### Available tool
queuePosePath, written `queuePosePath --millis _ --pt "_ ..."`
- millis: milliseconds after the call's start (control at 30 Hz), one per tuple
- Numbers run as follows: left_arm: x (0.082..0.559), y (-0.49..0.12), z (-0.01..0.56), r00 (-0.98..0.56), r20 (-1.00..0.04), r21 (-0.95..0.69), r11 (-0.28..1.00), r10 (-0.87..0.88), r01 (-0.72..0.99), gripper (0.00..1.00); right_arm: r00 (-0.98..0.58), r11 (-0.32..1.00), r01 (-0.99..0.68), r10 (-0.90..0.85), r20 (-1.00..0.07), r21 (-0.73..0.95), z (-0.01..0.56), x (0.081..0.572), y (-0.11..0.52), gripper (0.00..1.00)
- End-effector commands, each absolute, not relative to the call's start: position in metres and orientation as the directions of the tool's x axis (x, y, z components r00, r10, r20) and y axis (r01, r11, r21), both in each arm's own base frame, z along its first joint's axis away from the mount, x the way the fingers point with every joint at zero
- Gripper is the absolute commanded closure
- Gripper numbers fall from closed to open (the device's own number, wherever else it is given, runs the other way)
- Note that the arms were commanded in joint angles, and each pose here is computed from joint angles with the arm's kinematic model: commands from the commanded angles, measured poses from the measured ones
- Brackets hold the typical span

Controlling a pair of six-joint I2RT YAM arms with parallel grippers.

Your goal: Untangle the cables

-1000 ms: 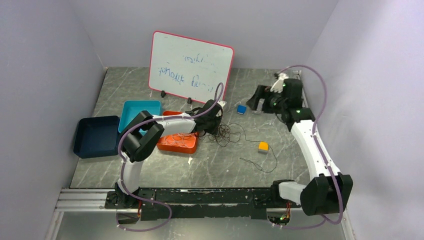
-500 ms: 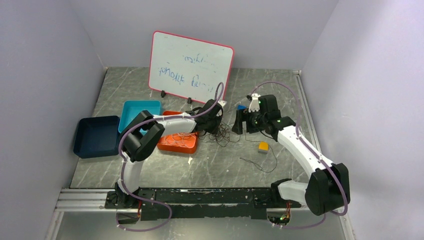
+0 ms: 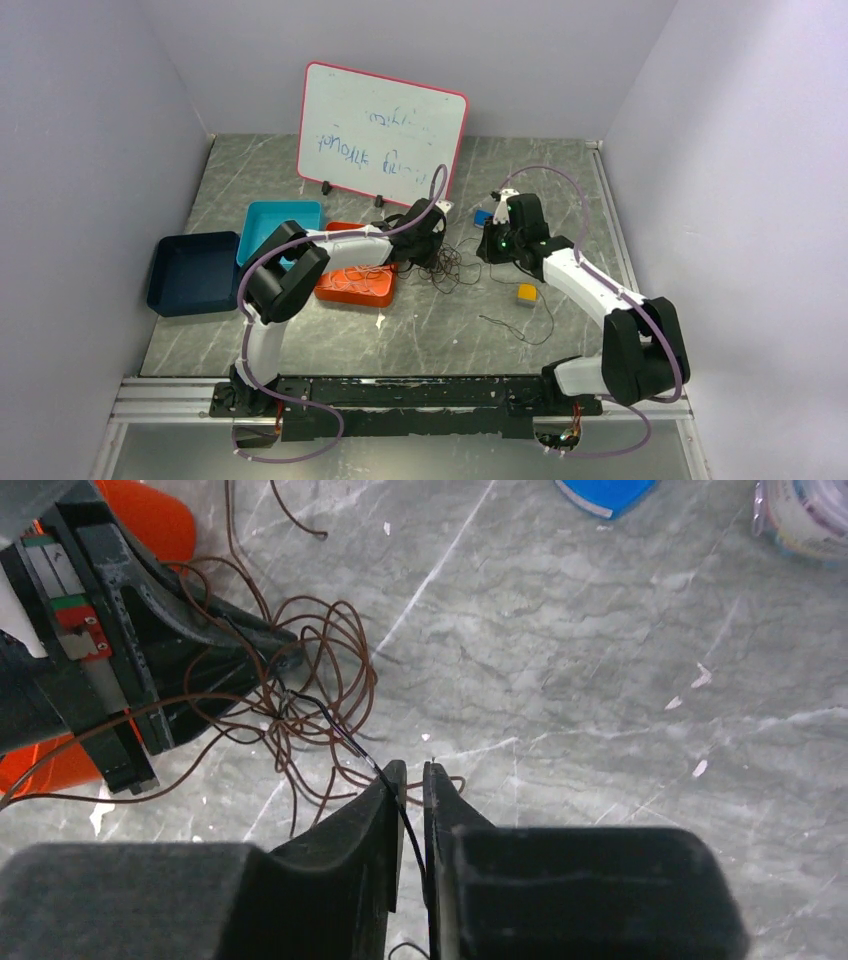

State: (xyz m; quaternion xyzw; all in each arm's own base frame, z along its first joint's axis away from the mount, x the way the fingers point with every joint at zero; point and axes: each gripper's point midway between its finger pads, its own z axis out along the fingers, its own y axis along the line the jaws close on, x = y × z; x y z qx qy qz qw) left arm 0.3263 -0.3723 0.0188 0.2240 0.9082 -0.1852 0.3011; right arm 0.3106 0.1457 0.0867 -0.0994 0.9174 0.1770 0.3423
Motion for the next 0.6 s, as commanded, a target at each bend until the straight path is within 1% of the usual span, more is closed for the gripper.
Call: queuePosePath --millis 0,67,100,133,233,367,567 --pt "0.327 -0.373 0.009 -0.735 -0.610 -0.205 0.838 0.295 0.506 0.93 -0.683 0.922 -0.287 -0.005 -0.730 0.262 0.101 0.328 0.149 0.91" --pt "0.327 -0.372 0.010 -0.736 -0.612 -0.208 0.839 0.290 0.504 0.93 -0.666 0.924 -0.271 0.023 -0.746 0.270 0.107 0.329 0.148 0.99" --pt "0.327 -0.372 0.009 -0.737 -0.612 -0.210 0.839 0.287 0.501 0.93 -0.654 0.924 -0.265 0.038 -0.755 0.275 0.112 0.330 0.147 1.00" --pt "0.326 -0.371 0.009 -0.737 -0.613 -0.210 0.840 0.285 0.500 0.93 -0.646 0.924 -0.258 0.051 -0.761 0.282 0.115 0.329 0.147 1.00" --pt "0.324 -0.371 0.008 -0.744 -0.612 -0.225 0.843 0.268 0.489 0.87 -0.626 0.923 -0.242 0.088 -0.775 0.300 0.125 0.329 0.146 1.00" --pt "0.321 -0.371 0.006 -0.755 -0.607 -0.246 0.846 0.247 0.474 0.77 -0.598 0.924 -0.220 0.125 -0.792 0.312 0.141 0.330 0.144 1.00" --pt "0.321 -0.370 -0.001 -0.757 -0.600 -0.238 0.846 0.259 0.478 0.72 -0.498 0.926 -0.187 0.198 -0.845 0.327 0.187 0.333 0.135 1.00"
